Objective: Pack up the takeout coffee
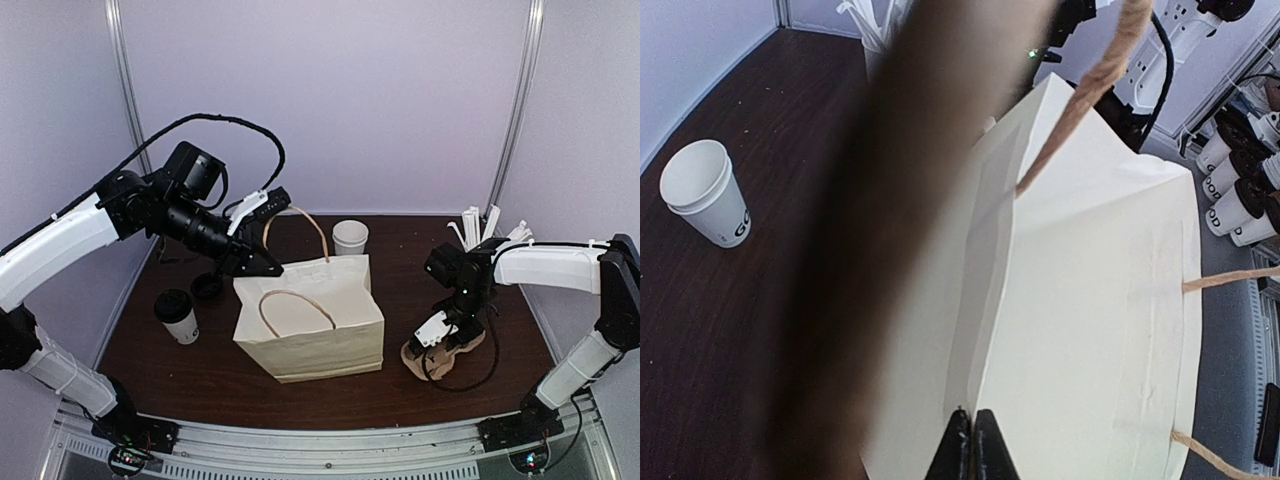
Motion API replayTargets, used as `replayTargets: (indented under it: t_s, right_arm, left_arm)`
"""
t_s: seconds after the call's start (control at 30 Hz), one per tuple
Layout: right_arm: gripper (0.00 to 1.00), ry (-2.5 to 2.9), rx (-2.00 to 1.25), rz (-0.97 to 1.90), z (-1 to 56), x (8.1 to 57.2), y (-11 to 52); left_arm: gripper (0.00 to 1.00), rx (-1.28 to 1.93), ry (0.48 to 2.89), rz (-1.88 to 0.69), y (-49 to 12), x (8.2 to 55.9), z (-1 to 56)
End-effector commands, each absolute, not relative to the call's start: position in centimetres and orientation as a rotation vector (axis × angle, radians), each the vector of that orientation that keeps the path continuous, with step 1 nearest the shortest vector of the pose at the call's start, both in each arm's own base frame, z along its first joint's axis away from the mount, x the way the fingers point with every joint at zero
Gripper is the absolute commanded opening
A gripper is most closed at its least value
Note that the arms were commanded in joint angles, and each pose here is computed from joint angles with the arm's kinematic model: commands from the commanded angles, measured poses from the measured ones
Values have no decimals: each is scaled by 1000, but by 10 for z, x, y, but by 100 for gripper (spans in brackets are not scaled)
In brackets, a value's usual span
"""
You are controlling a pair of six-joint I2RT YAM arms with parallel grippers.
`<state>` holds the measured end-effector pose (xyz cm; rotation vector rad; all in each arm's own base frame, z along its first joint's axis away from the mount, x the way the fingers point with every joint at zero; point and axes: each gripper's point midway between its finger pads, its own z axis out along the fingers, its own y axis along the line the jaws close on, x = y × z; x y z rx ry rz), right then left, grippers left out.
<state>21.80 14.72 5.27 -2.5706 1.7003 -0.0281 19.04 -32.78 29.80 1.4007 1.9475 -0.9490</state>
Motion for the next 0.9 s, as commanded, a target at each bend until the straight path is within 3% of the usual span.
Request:
replayTargets:
  t_s: [0.0,0.37,0.87]
  right_arm:
    - [31,1736,-2599,1,49,211,146]
    - [25,1802,-2482,117,92,197,156]
    - [22,1679,-2026,379,265,166,191]
  left_arm:
    - [0,1401,1887,-969,-330,187,308]
    - [0,1380,1897,-915,-324,191,309]
    - [0,1367,1950,-892,-332,204,302]
